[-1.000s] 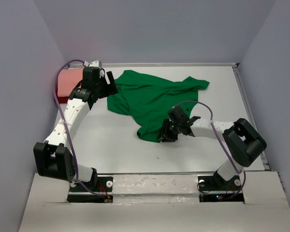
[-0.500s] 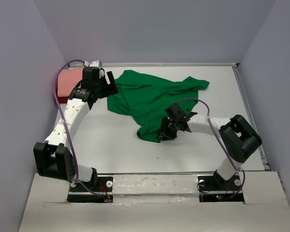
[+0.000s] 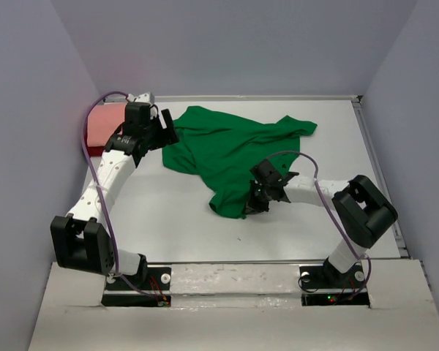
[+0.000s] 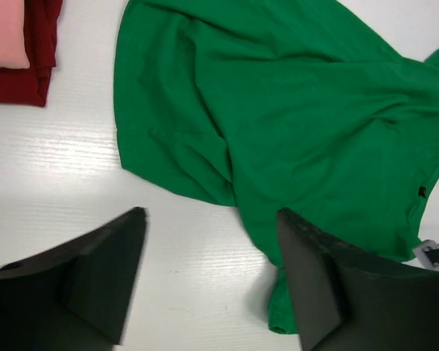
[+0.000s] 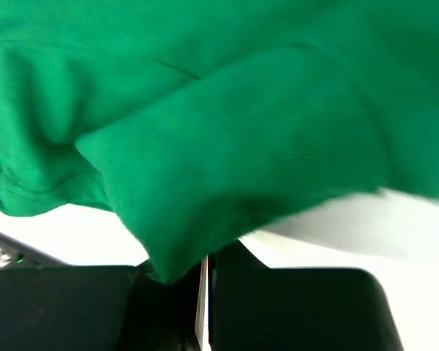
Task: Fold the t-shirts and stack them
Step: Flatten out the tshirt
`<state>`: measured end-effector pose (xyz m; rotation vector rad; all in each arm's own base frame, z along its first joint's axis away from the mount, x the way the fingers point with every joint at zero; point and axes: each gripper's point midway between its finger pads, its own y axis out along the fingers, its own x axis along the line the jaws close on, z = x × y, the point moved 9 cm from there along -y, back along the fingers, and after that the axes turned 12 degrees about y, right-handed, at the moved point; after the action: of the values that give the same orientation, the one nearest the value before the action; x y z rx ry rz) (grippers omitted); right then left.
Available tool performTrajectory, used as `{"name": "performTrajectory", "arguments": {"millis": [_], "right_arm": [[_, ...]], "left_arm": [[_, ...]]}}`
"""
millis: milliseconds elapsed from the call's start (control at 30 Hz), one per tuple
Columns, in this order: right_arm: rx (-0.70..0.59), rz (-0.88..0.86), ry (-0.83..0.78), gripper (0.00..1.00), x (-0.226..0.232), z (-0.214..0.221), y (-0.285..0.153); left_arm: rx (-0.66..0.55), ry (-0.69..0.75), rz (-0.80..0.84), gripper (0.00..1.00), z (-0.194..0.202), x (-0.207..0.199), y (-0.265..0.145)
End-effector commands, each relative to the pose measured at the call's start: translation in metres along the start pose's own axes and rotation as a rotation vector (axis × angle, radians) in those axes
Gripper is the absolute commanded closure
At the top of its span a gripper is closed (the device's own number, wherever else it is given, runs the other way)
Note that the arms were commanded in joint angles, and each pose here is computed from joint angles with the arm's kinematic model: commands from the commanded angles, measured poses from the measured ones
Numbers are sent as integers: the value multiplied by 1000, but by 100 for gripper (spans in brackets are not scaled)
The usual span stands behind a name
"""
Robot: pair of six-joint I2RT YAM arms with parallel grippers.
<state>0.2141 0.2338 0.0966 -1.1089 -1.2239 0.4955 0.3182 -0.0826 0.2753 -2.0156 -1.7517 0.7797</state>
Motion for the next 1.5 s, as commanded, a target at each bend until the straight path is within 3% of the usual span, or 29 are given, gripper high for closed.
{"name": "performTrajectory", "arguments": {"millis": [0, 67, 200, 400, 700, 1000, 1367, 1467], "right_arm": [[-190, 110, 11, 100, -12, -2, -16], [-271, 134, -16, 100, -2, -13, -32], [-479, 183, -104, 100, 32, -43, -77], [-647, 198, -178, 100, 83, -71, -146], [-746, 228, -136, 100, 89, -89, -188], [-930, 283, -115, 100, 101, -125, -248], [-1007, 273, -96, 100, 97, -170, -296], [-953, 253, -111, 100, 96, -177, -290]], "left_arm": [[-18, 4, 17, 28, 11, 0, -10], [10, 12, 29, 37, 23, -5, -8], [74, 21, 6, 36, 56, -6, -1], [100, 27, -8, 36, 69, -4, 8], [102, 37, -34, 27, 61, -4, 16], [105, 54, -49, 25, 62, -2, 17], [105, 51, -63, 25, 47, -5, 30], [106, 58, -45, 25, 35, -11, 45]]}}
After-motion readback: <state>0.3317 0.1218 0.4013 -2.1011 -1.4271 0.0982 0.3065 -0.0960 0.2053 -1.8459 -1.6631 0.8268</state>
